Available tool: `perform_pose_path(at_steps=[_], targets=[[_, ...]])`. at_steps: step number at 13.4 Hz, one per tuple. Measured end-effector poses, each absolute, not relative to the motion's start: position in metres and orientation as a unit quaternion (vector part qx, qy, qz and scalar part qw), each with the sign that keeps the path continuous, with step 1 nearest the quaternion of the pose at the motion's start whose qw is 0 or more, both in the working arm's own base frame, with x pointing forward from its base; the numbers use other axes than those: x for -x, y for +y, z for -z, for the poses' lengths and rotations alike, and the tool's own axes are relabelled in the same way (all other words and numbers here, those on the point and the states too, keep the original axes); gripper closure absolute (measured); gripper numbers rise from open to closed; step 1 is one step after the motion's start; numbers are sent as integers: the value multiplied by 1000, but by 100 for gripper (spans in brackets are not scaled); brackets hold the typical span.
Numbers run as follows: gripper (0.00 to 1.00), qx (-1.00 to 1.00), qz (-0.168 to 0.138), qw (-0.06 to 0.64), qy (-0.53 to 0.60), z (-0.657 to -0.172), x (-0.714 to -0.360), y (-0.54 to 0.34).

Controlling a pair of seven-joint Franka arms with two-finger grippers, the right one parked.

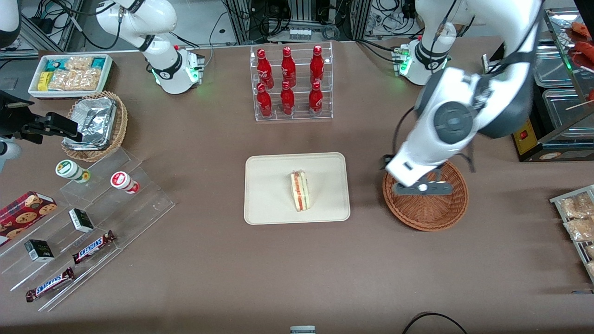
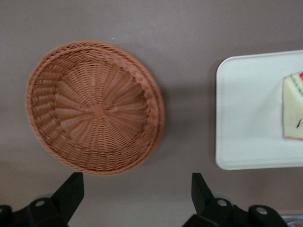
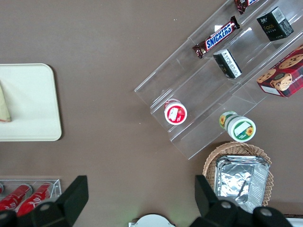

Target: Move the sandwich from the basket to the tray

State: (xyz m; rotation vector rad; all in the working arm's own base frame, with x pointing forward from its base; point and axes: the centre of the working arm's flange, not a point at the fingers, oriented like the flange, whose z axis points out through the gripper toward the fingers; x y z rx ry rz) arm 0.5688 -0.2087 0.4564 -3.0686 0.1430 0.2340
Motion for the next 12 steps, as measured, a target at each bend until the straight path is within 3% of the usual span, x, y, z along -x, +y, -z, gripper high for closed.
perform_pose_path(at_steps=[7, 12], targets=[[0, 987, -113, 9, 116, -533, -535, -87], [0, 992, -89, 3, 92, -595, -526, -37]])
